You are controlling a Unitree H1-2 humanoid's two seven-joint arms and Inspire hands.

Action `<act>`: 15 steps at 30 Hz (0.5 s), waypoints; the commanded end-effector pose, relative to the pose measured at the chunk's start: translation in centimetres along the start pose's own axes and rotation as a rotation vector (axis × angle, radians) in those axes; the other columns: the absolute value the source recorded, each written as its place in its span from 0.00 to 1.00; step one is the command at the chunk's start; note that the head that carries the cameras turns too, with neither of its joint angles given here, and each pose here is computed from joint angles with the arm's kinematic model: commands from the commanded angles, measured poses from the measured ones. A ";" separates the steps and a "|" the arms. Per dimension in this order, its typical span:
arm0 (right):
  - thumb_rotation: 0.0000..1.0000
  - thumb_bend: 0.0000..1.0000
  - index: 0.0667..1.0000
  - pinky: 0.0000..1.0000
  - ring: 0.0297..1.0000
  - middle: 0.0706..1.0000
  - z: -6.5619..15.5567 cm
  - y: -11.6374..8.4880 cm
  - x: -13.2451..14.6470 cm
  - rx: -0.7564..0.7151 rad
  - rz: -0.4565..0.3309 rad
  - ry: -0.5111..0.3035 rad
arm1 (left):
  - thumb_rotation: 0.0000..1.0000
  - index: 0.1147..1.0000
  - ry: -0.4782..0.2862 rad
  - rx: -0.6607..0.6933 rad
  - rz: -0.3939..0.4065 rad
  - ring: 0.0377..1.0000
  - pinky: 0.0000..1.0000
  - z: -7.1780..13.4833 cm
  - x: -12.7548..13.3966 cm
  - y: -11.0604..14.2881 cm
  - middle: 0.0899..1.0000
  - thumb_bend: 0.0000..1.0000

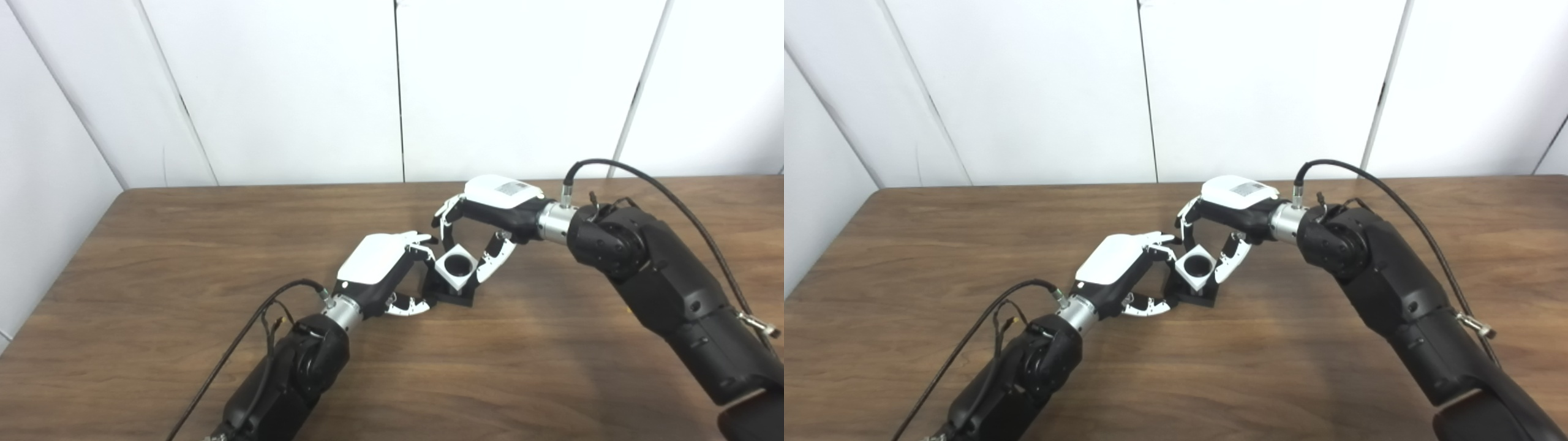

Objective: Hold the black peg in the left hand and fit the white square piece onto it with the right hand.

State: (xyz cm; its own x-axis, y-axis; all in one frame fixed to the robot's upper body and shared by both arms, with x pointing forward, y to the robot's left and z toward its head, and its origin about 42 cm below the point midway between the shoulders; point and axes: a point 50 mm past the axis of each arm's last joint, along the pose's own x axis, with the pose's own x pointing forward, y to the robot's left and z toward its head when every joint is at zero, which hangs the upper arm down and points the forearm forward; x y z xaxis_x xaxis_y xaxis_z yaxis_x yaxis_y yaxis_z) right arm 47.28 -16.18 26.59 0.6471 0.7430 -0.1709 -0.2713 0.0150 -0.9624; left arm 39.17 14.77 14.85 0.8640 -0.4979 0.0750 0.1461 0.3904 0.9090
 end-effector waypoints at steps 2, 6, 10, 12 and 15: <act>0.32 0.85 0.82 0.82 0.88 0.84 -0.2 -3.0 -0.6 -0.007 -0.042 0.017 | 0.06 0.42 0.011 0.029 -0.034 0.89 0.86 -0.5 -0.3 0.2 0.86 0.52; 0.38 0.97 0.95 0.83 0.89 0.89 -0.1 -3.2 -0.8 0.022 -0.055 0.019 | 0.06 0.42 0.014 0.022 -0.035 0.89 0.87 -0.5 -0.2 0.2 0.85 0.52; 0.41 0.99 0.95 0.84 0.90 0.90 -0.2 -3.3 -0.9 0.029 -0.069 0.009 | 0.06 0.42 0.015 0.021 -0.037 0.89 0.87 -0.5 -0.1 0.1 0.85 0.52; 0.41 0.98 0.94 0.84 0.90 0.90 -0.2 -3.3 -1.0 0.034 -0.073 0.006 | 0.06 0.42 0.013 0.021 -0.035 0.89 0.87 -0.5 -0.1 0.1 0.85 0.52; 0.42 0.98 0.94 0.84 0.90 0.89 -0.3 -3.3 -1.1 0.039 -0.077 0.005 | 0.06 0.42 0.013 0.024 -0.034 0.89 0.87 -0.5 -0.1 0.2 0.85 0.52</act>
State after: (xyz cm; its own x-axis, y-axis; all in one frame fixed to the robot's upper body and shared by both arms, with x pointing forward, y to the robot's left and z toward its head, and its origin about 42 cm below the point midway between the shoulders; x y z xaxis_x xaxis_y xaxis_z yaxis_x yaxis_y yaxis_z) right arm 47.20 -17.13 26.75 0.6677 0.7221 -0.1809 -0.3226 0.0616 -0.9445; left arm 39.17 14.83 15.00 0.8632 -0.5001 0.0684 0.1526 0.3878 0.9090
